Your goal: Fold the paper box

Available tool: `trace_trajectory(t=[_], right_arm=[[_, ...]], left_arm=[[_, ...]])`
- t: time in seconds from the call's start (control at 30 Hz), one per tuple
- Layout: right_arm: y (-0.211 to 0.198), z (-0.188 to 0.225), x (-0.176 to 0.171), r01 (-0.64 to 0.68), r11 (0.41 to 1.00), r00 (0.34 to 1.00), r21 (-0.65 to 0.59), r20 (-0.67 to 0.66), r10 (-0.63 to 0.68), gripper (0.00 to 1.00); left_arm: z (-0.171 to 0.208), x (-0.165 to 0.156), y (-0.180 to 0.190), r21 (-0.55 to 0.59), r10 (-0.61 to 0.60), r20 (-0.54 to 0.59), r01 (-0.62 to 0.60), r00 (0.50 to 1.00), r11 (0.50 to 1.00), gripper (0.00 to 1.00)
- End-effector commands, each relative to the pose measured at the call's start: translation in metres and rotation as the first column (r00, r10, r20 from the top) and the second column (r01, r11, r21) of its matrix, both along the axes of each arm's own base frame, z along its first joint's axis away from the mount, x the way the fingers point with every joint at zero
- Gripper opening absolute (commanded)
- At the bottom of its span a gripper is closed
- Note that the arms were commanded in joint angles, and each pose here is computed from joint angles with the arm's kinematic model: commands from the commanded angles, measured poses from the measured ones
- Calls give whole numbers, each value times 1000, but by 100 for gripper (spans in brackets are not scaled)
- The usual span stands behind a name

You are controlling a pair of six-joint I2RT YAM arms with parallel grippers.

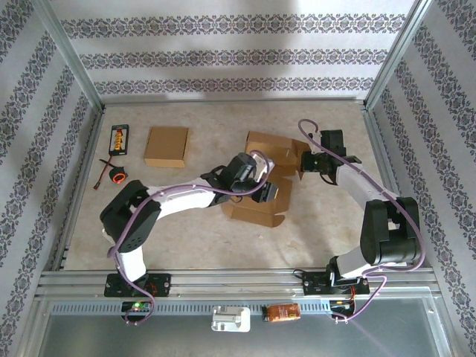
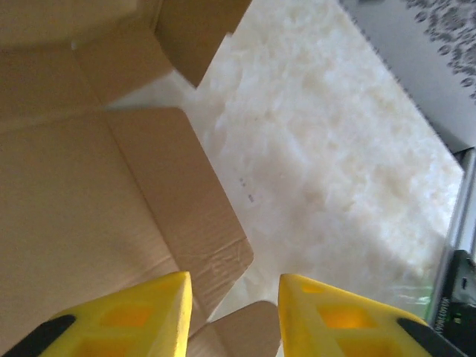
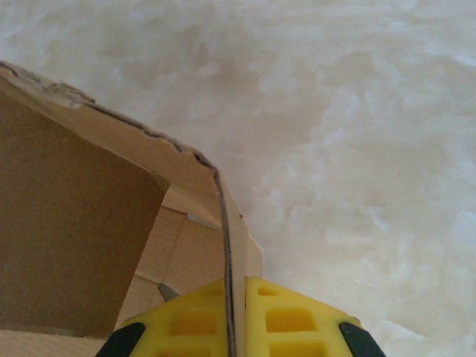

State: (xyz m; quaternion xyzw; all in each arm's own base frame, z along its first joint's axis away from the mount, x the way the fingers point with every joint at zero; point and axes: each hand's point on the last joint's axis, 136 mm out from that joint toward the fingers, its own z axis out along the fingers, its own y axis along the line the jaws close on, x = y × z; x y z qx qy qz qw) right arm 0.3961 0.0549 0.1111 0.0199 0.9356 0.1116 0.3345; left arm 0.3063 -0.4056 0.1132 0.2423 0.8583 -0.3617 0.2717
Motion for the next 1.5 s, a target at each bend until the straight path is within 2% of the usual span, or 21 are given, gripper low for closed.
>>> trace_trajectory(t=[0.0, 0.13, 0.3, 0.43, 0.53, 0.63, 0.77, 0.9, 1.0, 1.3, 1.47], right_arm=[[-14, 6, -1, 152, 988, 988, -2, 17, -152, 6], [-1, 7, -4, 133, 990, 991, 40, 23, -134, 8], [10, 3, -6, 112, 991, 994, 70, -1, -112, 7], [11, -1, -7, 113, 991, 994, 68, -16, -112, 7], [7, 0, -7, 83, 996, 997, 14, 2, -83, 7], [3, 3, -5, 50, 998, 998, -49, 26, -49, 6], [2, 4, -3, 18, 996, 999, -82, 28, -16, 6], [4, 8, -2, 13, 997, 999, -76, 34, -11, 6], [5, 10, -1, 11, 997, 999, -71, 34, -8, 7], [11, 9, 3, 29, 1000, 1000, -7, 6, -29, 9], [18, -2, 2, 87, 993, 994, 80, -69, -82, 12]], left_arm=[[-4, 15, -12, -7, 16, 37, -16, 999, 1000, 32], [-37, 15, -24, 23, -15, -45, 16, 999, 1000, 28], [-67, 25, -24, 78, -3, -56, 7, 998, 997, 20], [-85, 36, -6, 153, 38, -40, -31, 998, 988, 14], [-52, 34, -3, 36, 4, 2, -4, 1000, 999, 16], [-2, 26, -7, -72, -51, 81, 57, 995, 996, 29], [14, 44, 11, -15, 41, 121, -39, 992, 999, 28], [-16, 67, 24, 92, 93, 62, -98, 994, 991, 12], [-32, 73, 21, 105, 83, 14, -84, 996, 991, 0], [-74, 66, 4, 81, 44, -125, -34, 991, 996, 0], [-101, 64, 2, 81, 45, -176, -31, 983, 996, 0]])
